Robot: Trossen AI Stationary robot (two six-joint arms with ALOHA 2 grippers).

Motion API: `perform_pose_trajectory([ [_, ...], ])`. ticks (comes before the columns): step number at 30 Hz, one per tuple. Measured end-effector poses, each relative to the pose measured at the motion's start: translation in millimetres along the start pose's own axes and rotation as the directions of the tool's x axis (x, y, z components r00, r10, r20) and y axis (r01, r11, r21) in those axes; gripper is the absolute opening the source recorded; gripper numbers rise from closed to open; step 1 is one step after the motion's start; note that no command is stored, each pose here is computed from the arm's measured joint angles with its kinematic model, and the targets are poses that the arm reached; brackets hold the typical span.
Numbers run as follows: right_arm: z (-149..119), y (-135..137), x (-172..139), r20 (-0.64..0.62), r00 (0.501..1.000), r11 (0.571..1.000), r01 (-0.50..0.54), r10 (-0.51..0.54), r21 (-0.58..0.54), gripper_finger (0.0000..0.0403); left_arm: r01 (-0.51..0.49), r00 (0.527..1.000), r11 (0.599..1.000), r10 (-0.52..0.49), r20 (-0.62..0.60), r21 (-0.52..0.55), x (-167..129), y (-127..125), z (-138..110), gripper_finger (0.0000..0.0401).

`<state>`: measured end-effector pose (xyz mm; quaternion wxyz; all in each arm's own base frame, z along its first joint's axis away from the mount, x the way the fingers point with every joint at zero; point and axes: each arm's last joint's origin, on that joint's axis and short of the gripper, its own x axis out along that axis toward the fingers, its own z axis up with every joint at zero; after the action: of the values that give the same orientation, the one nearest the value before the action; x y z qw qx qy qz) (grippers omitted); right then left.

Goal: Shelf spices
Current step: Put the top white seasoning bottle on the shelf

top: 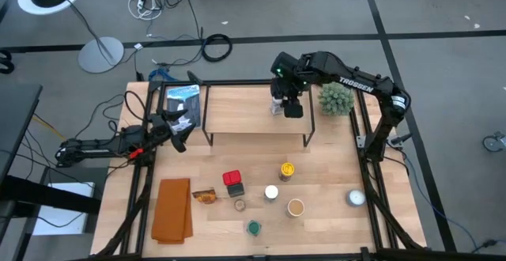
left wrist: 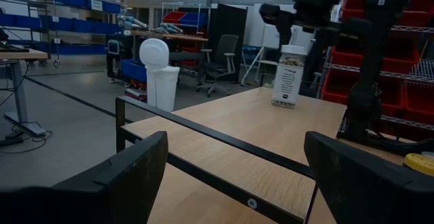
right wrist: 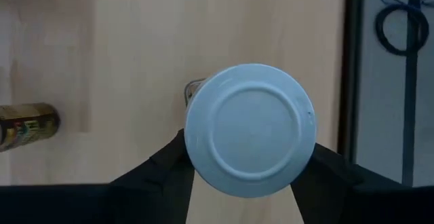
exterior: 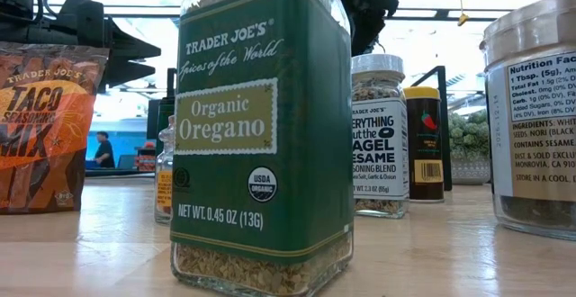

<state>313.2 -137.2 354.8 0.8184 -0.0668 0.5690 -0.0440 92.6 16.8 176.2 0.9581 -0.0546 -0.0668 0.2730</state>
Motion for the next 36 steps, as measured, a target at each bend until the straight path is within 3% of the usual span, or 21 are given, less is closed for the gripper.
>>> perform_pose_trajectory([
  [13, -18, -32, -1, -0.026, 0.999, 0.978, 0.039, -0.034, 0.205, 0.0205, 0.000, 1.000, 1.000, 0.000, 0.000, 0.000, 0, 0, 0, 0.0351],
  [36, -16, -28, -1, -0.011, 1.000, 0.985, 0.008, -0.006, 0.175, 0.0261, 0.000, 1.000, 1.000, 0.000, 0.000, 0.000, 0, 0, 0, 0.0351],
])
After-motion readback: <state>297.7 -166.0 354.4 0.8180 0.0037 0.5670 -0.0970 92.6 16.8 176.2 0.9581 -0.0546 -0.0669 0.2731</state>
